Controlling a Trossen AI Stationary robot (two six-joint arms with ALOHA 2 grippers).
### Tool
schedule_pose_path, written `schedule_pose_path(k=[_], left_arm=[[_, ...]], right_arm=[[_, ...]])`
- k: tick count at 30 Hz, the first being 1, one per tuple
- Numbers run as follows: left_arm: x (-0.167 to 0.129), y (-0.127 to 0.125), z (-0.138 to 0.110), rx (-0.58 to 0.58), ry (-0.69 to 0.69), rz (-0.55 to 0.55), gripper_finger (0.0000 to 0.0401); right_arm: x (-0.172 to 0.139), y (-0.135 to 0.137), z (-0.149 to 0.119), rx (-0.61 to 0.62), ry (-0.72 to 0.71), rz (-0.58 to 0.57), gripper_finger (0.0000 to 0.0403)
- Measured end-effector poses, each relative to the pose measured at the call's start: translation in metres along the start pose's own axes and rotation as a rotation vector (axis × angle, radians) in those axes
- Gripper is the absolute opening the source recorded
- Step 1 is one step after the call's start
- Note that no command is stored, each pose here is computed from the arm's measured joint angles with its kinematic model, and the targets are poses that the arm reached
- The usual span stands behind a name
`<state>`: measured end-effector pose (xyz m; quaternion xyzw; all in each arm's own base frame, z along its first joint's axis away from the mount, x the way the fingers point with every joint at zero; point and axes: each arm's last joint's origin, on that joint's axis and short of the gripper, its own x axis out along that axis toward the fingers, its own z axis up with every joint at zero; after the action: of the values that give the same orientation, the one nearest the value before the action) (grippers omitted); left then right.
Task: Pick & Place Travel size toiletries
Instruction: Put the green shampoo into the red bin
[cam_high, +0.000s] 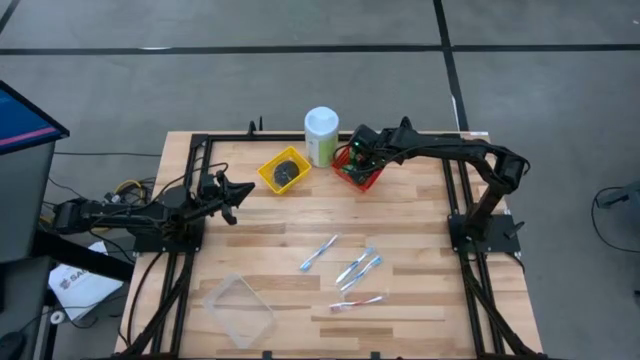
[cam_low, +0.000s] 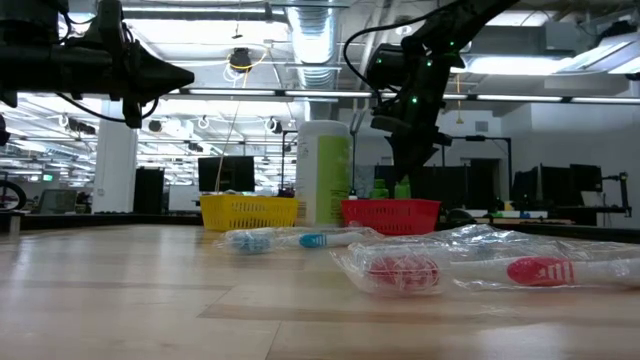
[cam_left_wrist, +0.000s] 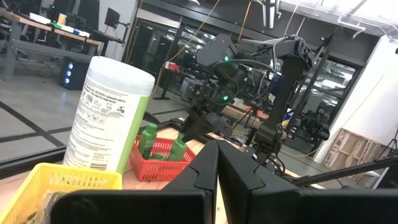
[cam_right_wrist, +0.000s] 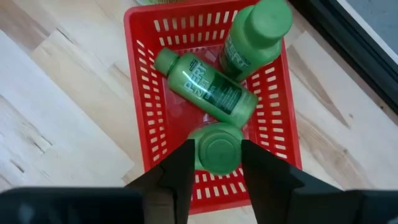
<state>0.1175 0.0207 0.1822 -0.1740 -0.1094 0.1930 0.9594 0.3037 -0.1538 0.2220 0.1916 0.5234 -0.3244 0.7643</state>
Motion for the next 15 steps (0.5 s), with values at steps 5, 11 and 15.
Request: schedule_pose_path(k=[5, 11, 15], left_arm=[[0.0000, 0.0000, 0.0001, 0.000, 0.000, 0.000, 0.0007], [0.0000, 0.0000, 0.0000, 0.000, 0.000, 0.000, 0.0007], [0.0000, 0.0000, 0.0000, 0.000, 0.000, 0.000, 0.0007]], right_arm=[[-0.0002, 0.0003, -0.0002, -0.015, 0.000, 0.000, 0.0125], [-0.0004, 0.0010, -0.0005, -0.028, 0.002, 0.001, 0.0129], [-0.0022, 0.0008, -0.0001, -0.062, 0.001, 0.001, 0.0162]])
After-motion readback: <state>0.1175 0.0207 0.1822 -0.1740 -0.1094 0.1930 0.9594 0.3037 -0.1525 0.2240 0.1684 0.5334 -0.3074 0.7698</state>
